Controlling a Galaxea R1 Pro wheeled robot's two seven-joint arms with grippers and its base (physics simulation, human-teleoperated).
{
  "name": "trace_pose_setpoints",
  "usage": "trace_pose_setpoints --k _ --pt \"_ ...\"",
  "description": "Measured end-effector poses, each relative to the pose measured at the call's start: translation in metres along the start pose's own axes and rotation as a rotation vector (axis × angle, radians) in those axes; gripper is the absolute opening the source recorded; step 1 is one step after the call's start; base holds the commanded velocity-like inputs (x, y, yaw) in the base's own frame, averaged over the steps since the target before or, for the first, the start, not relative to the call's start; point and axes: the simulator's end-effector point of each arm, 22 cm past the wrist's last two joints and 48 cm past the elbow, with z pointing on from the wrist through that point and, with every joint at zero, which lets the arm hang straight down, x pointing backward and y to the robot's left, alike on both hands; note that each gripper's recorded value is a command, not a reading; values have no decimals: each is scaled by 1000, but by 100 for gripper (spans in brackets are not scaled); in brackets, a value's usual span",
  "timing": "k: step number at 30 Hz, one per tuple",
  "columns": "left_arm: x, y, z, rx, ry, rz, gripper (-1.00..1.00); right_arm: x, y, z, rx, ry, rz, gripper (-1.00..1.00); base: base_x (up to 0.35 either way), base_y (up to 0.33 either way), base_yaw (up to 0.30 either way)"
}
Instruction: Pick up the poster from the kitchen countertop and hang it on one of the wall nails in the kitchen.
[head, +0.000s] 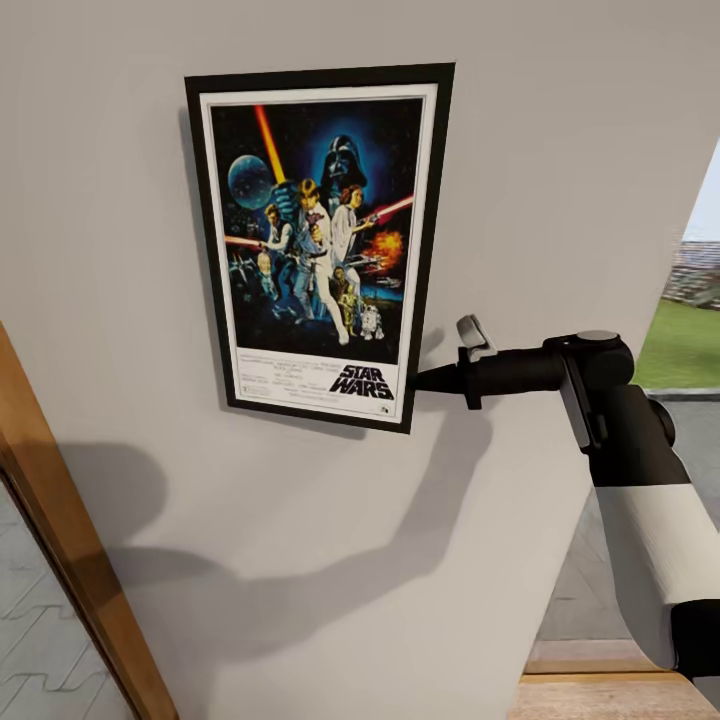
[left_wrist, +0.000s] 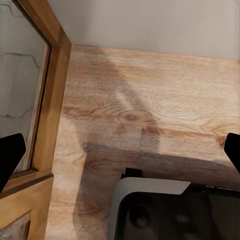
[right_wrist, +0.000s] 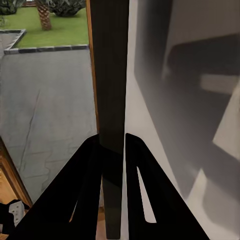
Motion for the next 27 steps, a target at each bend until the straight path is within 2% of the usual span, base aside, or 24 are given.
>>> trace_pose_setpoints --k 27 --pt "0 0 0 0 0 0 100 6 3 3 -11 11 4 -100 0 0 0"
